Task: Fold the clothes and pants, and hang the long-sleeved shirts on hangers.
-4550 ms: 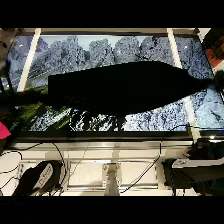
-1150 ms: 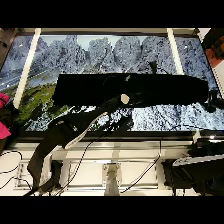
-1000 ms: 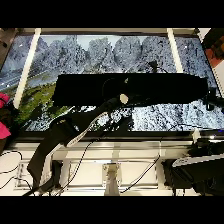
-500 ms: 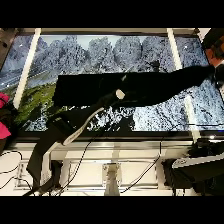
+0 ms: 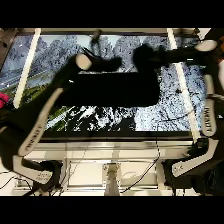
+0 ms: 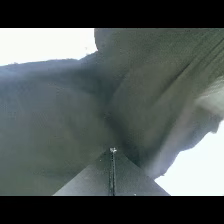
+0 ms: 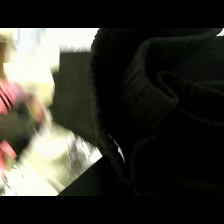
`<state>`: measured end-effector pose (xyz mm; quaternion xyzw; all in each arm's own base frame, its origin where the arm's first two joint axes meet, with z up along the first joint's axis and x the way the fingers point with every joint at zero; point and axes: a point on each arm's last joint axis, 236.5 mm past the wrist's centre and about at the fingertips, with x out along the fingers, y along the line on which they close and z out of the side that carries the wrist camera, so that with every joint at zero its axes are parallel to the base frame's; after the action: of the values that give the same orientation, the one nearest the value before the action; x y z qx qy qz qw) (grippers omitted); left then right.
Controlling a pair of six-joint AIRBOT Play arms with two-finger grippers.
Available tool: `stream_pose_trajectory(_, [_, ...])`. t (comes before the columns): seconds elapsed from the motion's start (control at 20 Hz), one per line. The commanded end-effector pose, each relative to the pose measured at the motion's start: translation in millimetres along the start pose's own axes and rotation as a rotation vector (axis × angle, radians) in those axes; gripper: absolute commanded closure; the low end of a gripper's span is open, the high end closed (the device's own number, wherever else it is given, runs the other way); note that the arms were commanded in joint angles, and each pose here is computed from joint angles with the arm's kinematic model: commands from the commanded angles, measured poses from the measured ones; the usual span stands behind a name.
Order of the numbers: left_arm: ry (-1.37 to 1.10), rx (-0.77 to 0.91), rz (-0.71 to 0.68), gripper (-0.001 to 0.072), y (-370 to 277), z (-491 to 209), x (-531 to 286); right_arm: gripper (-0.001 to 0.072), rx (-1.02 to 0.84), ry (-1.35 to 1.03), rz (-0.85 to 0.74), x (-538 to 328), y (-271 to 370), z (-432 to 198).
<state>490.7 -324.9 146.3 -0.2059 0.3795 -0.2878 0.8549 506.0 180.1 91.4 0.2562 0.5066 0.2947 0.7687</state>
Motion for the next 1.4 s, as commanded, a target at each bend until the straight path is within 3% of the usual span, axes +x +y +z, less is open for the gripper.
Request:
stream_pose_trajectory(0.0, [-0.042, 0.021, 0.098, 0.0684, 35, 34, -65, 0.0539, -0.176, 0.156, -0.175, 74, 22, -55])
stream_pose_trajectory(0.05, [-0.04, 0.014, 0.108, 0.0685, 40, 36, -71, 0.0233, -0.234, 0.181, -0.234, 77, 21, -62])
stream_pose_trajectory(0.1, [-0.029, 0.009, 0.115, 0.0685, 44, 34, -74, 0.0133, -0.263, 0.195, -0.284, 74, 19, -63])
stream_pose_trajectory(0.15, [-0.011, 0.006, 0.12, 0.0686, 47, 30, -74, 0.019, -0.304, 0.196, -0.336, 64, 16, -57])
stream_pose_trajectory(0.2, [0.011, 0.012, 0.132, 0.069, 49, 25, -74, 0.0331, -0.338, 0.19, -0.401, 49, 9, -47])
stream_pose_trajectory(0.25, [0.023, 0.028, 0.142, 0.0703, 51, 22, -74, 0.0538, -0.372, 0.177, -0.494, 25, -5, -32])
stream_pose_trajectory(0.3, [0.031, 0.063, 0.144, 0.0702, 50, 20, -73, 0.0691, -0.389, 0.154, -0.588, 0, -21, -16])
stream_pose_trajectory(0.35, [0.035, 0.081, 0.148, 0.0703, 49, 19, -72, 0.0694, -0.367, 0.105, -0.63, -25, -34, 1])
stream_pose_trajectory(0.45, [0.061, 0.121, 0.194, 0.0702, 57, 13, -73, 0.0695, -0.255, 0.037, -0.57, -57, -56, 17])
stream_pose_trajectory(0.75, [0.211, 0.252, 0.44, 0.0702, 109, -12, -99, 0.0694, 0.268, -0.017, 0.002, -82, -135, -26])
stream_pose_trajectory(0.8, [0.21, 0.255, 0.446, 0.0702, 111, -12, -100, 0.065, 0.372, -0.003, 0.02, -73, -156, -47])
stream_pose_trajectory(0.9, [0.209, 0.255, 0.445, 0.0702, 111, -11, -99, 0.0089, 0.528, 0.06, 0.0, -46, -185, -95])
stream_pose_trajectory(1.05, [0.21, 0.254, 0.445, 0.0702, 111, -12, -99, 0.0078, 0.584, 0.182, -0.001, -12, -188, -138])
stream_pose_trajectory(1.3, [0.214, 0.255, 0.44, 0.0702, 109, -13, -97, 0.0083, 0.56, 0.238, -0.039, 33, -188, -153])
stream_pose_trajectory(1.35, [0.217, 0.253, 0.441, 0.0702, 110, -14, -96, 0.0173, 0.548, 0.244, -0.042, 38, -185, -154])
